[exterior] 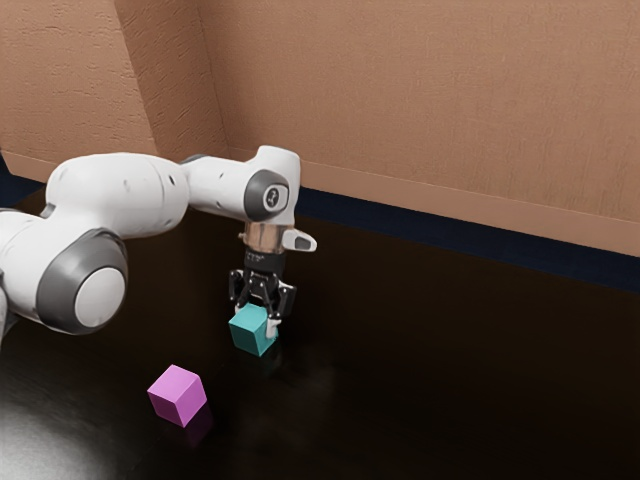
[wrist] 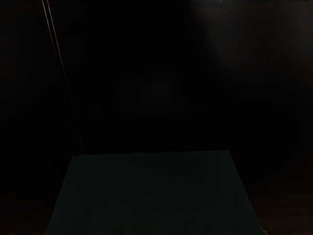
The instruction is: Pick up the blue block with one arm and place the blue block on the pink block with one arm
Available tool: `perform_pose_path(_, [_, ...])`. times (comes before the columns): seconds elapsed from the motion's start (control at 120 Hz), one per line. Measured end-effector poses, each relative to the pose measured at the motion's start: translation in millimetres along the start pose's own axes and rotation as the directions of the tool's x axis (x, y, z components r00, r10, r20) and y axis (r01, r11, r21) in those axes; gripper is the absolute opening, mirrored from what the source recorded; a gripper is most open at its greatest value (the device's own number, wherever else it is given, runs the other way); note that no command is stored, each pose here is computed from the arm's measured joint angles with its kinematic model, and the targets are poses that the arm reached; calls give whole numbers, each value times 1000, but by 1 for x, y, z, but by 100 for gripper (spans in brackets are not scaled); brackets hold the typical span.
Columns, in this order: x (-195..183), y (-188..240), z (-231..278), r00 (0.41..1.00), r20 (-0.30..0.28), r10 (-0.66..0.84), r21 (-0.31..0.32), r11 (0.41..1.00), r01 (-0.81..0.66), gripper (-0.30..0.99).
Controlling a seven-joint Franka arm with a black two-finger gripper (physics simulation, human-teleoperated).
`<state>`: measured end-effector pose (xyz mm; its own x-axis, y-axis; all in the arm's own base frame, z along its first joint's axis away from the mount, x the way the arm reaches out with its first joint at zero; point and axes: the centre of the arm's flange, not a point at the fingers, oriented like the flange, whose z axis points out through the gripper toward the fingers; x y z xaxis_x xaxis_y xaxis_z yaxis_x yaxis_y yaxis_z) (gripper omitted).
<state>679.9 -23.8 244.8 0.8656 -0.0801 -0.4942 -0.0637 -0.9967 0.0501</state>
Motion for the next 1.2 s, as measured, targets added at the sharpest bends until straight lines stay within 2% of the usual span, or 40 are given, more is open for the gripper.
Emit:
perform_pose_path(0.25, [-15, 0, -14, 1000, -5, -4, 5, 1000, 4, 40])
perform_pose_path(0.458, [-81, -2, -34, 1000, -16, -16, 10, 1000, 17, 38])
perform_pose_path(0.7, [-134, -5, -40, 999, -32, -36, 22, 999, 37, 37])
perform_pose_path(0.925, [-184, -6, -11, 998, -16, -54, 23, 998, 54, 38])
perform_pose_path(1.2, [-205, -7, 25, 997, -7, -78, 19, 997, 78, 38])
